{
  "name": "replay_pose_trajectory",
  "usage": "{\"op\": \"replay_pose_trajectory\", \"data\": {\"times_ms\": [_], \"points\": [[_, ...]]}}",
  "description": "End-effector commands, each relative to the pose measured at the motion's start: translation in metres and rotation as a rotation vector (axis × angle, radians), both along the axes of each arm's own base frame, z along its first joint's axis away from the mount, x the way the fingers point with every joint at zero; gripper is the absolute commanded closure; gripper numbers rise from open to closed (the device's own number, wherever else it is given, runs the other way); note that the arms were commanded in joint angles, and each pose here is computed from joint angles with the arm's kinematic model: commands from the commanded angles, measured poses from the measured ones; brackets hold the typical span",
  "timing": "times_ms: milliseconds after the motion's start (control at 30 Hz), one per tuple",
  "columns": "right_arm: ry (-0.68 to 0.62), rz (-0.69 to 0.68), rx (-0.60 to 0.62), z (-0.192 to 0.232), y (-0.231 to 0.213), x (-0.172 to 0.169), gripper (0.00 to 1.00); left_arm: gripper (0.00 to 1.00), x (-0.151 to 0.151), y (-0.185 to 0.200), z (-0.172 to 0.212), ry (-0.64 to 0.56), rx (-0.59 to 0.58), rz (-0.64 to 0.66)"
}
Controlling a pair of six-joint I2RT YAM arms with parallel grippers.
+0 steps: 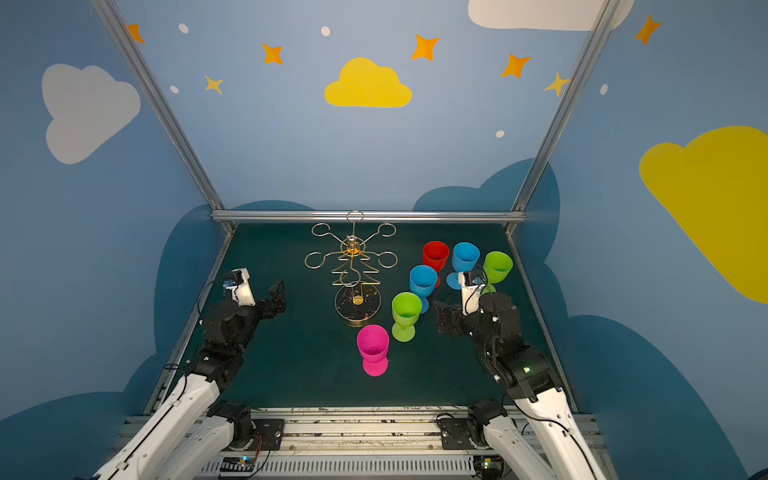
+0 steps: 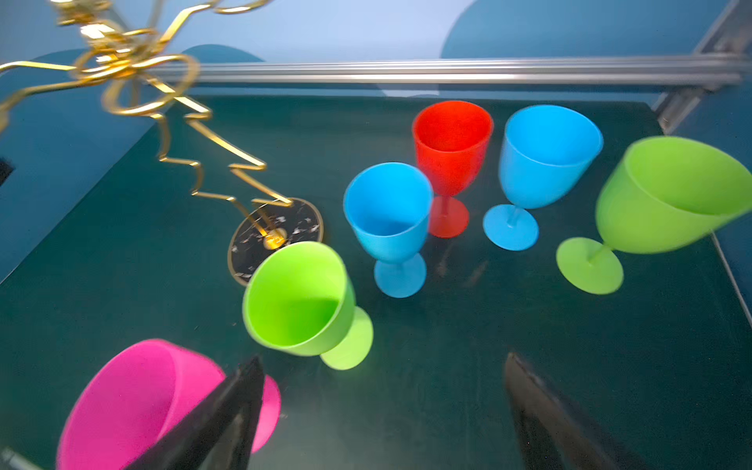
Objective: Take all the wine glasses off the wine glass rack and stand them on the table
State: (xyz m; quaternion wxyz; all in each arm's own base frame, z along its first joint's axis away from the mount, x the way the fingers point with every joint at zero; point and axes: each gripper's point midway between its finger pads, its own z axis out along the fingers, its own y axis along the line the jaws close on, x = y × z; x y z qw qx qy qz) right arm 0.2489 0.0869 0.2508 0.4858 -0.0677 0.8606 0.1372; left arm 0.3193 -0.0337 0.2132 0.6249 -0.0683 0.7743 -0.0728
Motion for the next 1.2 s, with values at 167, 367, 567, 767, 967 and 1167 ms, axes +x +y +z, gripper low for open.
{"op": "replay_pose_trajectory", "data": {"times_ms": [167, 367, 567, 767, 967, 1167], "points": [[-0.093, -0.209, -0.018, -0.044, -0.044, 0.059, 0.09, 0.00, 0.008, 0.023, -0.042, 0.022, 0.096, 0.072], [-0.138, -0.289, -0.085, -0.079, -0.062, 0.085, 0.09, 0.00, 0.019, 0.036, -0.063, 0.084, 0.068, 0.067], [-0.083, -0.288, -0.133, -0.111, -0.069, 0.101, 0.09, 0.00, 0.026, 0.036, -0.094, 0.122, 0.089, 0.041], [-0.099, -0.307, -0.150, -0.132, -0.079, 0.118, 0.09, 0.00, 0.042, 0.036, -0.099, 0.164, 0.131, 0.006], [-0.081, -0.234, -0.128, -0.158, -0.068, 0.127, 0.09, 0.00, 0.041, 0.042, -0.094, 0.112, 0.157, 0.021], [-0.026, -0.254, -0.139, -0.162, -0.070, 0.136, 0.09, 0.00, 0.044, 0.047, -0.103, 0.065, 0.162, 0.029]]}}
